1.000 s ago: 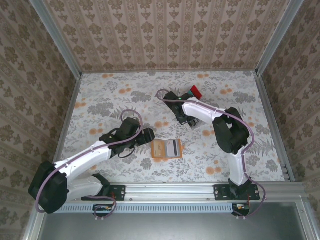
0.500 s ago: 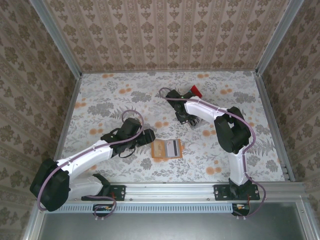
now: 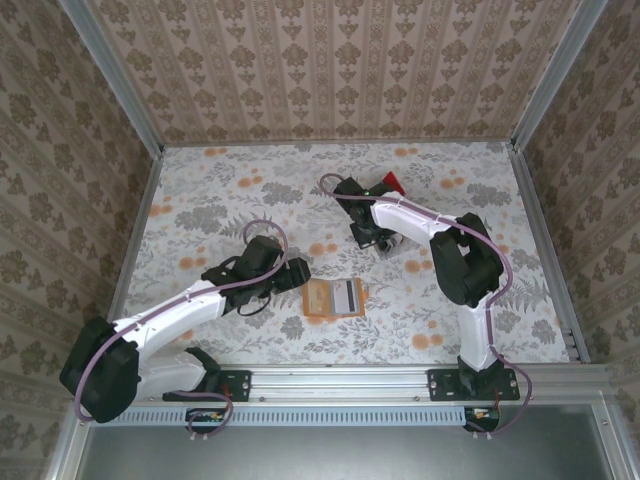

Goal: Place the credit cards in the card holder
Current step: Pick up the credit card from the storage box.

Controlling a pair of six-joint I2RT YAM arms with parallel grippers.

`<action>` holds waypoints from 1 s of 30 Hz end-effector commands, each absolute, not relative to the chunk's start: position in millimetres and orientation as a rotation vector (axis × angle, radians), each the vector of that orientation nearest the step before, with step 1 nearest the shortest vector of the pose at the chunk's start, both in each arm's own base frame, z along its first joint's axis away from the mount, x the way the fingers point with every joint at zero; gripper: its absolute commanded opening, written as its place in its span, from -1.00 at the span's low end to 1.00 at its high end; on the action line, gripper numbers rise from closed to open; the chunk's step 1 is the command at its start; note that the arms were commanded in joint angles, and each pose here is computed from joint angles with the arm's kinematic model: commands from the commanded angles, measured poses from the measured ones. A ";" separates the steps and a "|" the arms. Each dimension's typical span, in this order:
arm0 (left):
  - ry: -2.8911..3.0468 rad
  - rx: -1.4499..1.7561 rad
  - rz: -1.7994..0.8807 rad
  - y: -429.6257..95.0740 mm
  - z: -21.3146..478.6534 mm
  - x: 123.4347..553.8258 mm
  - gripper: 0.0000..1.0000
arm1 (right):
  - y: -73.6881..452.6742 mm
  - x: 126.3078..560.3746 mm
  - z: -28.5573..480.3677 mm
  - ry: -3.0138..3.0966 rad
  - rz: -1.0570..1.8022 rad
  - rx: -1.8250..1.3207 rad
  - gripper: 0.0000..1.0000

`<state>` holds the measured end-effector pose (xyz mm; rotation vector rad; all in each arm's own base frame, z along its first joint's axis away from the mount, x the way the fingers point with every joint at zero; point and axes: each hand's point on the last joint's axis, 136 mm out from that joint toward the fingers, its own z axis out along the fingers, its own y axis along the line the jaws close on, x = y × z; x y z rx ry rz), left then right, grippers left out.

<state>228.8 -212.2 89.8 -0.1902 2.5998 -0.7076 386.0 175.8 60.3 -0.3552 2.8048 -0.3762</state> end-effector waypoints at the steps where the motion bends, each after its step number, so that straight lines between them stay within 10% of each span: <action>1: 2.608 -0.215 -0.716 -211.6 88.5 229.2 0.69 | 180.7 378.6 71.2 2.826 -0.305 -0.352 -0.87; 30: 2.674 -0.172 -0.724 -206.7 75.1 213.3 0.53 | 210.1 315.3 145.7 2.712 0.476 0.108 -0.96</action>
